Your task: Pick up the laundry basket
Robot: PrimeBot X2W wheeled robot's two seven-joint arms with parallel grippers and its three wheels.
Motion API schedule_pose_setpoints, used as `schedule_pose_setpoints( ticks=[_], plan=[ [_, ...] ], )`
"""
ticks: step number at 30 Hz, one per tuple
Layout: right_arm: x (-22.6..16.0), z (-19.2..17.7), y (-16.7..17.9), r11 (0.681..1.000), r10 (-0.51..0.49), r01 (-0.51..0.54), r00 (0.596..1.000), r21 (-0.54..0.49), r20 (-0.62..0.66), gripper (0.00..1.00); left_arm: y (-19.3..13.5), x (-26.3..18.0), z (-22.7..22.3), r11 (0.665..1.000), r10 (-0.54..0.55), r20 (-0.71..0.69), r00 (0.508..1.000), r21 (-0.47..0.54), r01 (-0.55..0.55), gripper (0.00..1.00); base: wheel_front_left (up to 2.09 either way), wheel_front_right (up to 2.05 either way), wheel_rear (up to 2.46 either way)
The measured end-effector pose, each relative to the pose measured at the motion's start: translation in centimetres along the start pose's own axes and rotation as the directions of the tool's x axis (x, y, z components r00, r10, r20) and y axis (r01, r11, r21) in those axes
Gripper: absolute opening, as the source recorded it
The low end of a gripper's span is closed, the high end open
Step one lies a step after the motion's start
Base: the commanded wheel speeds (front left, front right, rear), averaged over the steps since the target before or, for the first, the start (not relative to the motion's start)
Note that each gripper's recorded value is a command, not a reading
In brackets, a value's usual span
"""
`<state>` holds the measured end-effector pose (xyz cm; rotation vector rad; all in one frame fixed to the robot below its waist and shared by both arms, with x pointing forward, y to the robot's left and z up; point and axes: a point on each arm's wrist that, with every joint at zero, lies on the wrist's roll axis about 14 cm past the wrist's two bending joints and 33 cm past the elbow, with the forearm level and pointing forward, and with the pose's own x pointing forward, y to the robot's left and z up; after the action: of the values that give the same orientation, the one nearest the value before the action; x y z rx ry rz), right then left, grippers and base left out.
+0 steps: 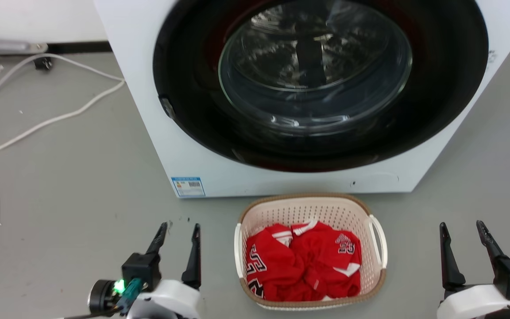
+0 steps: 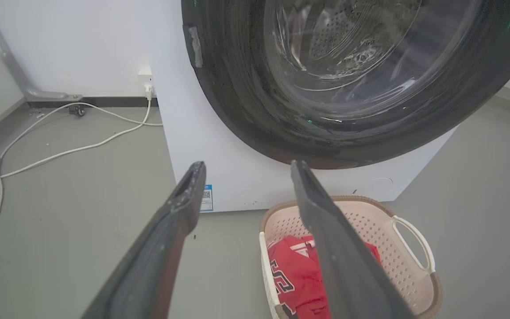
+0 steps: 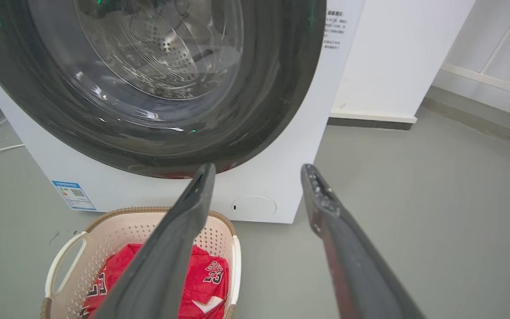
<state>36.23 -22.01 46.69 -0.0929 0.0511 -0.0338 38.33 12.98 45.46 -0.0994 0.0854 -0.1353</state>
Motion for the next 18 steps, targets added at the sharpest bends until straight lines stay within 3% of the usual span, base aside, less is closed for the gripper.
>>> schedule_pose_setpoints(
  ticks=[11,18],
  plan=[
    [3.1,-5.7,0.2,1.0,0.004,-0.005,0.985,-0.01,-0.174,1.0,-1.9,4.0,-6.6,0.998,-0.067,-0.199,0.978,-0.029,0.063,1.0,0.0,0.0,0.0],
    [5.5,-10.7,1.5,0.998,0.045,-0.056,0.949,-0.025,-0.312,1.0,-2.4,6.3,-11.8,0.994,-0.108,-0.339,0.934,-0.048,0.098,1.0,0.0,0.0,0.0]
  ],
)
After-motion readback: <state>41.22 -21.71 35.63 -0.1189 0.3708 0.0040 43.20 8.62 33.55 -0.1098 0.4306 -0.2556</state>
